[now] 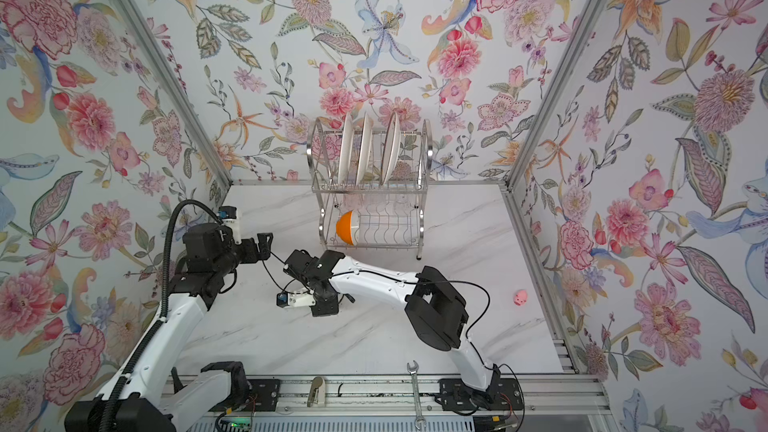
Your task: Unload the mixed dishes from the dish rack
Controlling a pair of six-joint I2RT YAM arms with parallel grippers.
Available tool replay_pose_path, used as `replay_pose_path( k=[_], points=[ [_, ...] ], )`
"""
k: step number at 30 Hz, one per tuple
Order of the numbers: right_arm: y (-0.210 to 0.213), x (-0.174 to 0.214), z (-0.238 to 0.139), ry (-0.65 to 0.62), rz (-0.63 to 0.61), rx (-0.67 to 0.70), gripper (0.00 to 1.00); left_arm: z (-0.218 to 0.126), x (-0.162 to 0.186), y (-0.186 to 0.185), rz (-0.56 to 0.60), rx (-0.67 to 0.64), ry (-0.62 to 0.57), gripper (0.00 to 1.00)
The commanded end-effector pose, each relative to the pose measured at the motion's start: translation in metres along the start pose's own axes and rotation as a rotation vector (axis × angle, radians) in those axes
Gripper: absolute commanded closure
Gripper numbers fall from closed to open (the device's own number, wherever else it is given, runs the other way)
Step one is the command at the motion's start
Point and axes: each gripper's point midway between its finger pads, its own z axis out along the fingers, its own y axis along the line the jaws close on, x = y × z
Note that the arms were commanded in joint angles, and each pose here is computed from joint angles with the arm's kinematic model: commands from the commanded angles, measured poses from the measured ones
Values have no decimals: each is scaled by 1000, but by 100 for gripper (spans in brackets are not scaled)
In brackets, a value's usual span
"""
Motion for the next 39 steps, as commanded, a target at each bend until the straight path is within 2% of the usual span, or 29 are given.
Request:
replay_pose_path(
  k=[1,7,17,23,33,39],
  points=[
    [-3,-1,-3,0,26,0,70,2,7,2,0,3,15,1],
    [-1,-9,-13,-36,41,1,67,2,8,1,1,6,17,1],
    [-2,-10,-8,-34,74,68,79,3,9,1,-1,14,16,1],
    [-6,-5,-3,-7,88,111,83,4,9,0,-4,18,17,1],
    [-5,-14,-12,-61,115,103,68,5,8,-2,-6,31,14,1],
    [-4,-20,-24,-142,159,77,66,5,7,-3,-7,37,11,1]
  ],
)
